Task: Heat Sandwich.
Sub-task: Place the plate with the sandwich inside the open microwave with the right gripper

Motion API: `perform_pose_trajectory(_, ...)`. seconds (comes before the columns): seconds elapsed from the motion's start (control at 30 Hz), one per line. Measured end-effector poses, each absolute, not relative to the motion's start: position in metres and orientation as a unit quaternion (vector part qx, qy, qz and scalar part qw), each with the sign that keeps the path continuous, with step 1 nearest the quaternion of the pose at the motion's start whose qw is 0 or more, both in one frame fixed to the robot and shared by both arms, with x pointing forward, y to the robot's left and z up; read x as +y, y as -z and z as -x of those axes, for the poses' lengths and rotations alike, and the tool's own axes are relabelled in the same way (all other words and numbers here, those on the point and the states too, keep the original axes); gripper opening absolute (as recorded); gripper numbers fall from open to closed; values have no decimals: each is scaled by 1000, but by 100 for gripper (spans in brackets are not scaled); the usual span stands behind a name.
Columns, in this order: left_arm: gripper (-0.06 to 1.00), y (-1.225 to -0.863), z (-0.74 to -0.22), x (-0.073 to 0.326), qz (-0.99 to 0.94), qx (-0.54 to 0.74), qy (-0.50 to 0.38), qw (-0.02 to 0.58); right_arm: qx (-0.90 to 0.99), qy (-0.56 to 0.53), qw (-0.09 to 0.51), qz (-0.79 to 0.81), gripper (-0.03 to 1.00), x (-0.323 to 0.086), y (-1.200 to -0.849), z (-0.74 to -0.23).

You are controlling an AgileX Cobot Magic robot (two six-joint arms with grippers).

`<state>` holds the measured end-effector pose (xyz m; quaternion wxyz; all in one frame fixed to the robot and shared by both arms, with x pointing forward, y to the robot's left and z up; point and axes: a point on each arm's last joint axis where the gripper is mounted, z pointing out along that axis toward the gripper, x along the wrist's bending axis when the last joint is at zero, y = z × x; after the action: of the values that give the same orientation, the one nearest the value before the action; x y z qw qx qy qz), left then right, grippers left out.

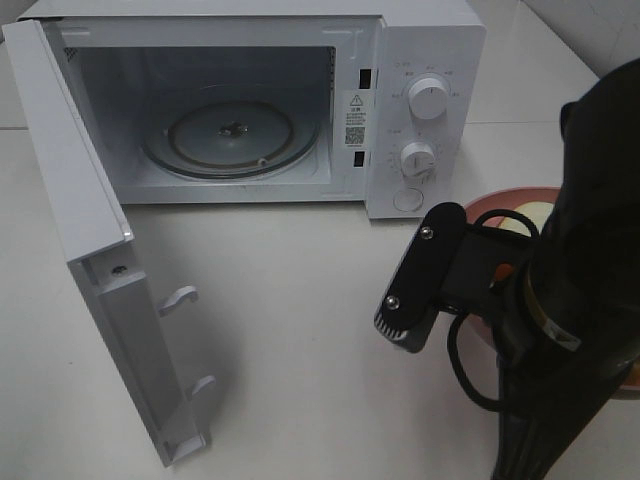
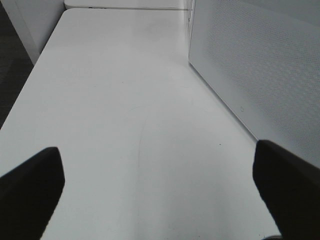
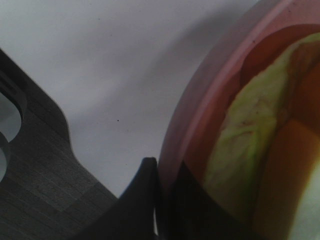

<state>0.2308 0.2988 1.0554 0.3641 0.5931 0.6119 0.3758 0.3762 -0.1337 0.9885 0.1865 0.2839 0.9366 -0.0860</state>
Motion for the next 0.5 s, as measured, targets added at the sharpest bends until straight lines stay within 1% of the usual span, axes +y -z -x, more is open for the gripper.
perform_pose_trajectory(0.2,97,-1055,-231,299,-593,612,-376,364,950,91,186,-233,4,-132,-989,-376)
perform_pose_trajectory(0.5,97,-1055,-231,299,-593,612,-376,364,970,64,187,-144,4,-125,-988,-379)
